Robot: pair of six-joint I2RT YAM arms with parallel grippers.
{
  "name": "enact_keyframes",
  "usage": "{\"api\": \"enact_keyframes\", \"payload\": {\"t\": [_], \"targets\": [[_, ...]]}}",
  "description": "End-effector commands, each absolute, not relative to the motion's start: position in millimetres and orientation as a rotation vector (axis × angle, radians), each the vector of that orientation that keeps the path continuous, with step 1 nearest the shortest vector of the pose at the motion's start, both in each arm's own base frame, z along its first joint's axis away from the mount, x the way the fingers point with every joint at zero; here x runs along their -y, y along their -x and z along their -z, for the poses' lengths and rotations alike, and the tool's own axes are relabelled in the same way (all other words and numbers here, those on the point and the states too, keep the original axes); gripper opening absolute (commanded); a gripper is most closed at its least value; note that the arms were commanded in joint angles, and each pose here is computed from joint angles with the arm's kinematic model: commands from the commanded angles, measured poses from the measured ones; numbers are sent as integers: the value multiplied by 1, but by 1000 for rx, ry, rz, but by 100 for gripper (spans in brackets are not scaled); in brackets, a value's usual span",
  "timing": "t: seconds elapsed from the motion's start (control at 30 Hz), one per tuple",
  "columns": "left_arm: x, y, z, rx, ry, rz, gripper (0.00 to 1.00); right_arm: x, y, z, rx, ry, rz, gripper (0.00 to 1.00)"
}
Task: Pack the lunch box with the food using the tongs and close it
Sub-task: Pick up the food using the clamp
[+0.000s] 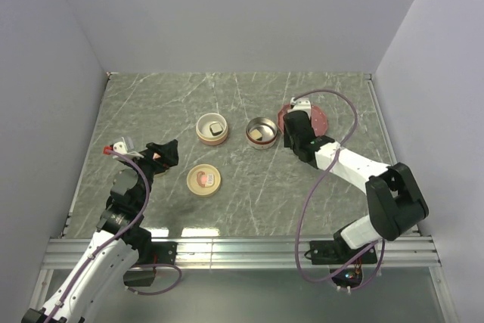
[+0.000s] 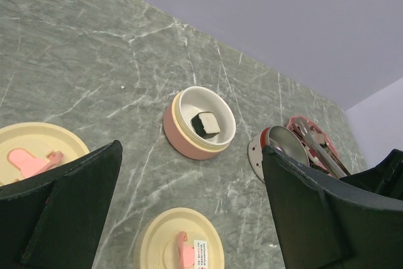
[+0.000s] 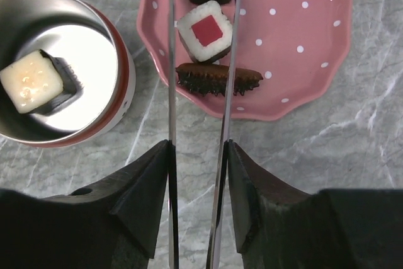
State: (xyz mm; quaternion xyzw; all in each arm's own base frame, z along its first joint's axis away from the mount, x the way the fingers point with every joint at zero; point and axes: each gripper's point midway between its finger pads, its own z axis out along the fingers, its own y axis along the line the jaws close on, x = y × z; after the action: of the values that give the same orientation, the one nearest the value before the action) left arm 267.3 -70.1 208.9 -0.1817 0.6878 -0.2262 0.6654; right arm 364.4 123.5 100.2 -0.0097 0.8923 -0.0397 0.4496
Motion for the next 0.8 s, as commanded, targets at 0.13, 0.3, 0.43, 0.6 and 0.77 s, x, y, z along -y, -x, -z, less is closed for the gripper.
{"api": "enact_keyframes", "payload": {"t": [0.13,0.3,0.43,0.6,0.77], "targets": [[72,-268,-216,-1524,398,523,99,-129,-390,-123,-2137,3,66,40],[72,-269,-216,-1523,397,523,99,-128,-392,-121,-2149,9,77,25],[72,-269,-216,-1521,397,523,100,-126,-391,-124,-2141,-5,82,17],[72,-269,-215,-1525,396,523,99,-121,-385,-142,-2096,-34,64,15],[73,-270,-214,-1530,393,522,100,-116,-375,-159,-2050,-57,43,13]]}}
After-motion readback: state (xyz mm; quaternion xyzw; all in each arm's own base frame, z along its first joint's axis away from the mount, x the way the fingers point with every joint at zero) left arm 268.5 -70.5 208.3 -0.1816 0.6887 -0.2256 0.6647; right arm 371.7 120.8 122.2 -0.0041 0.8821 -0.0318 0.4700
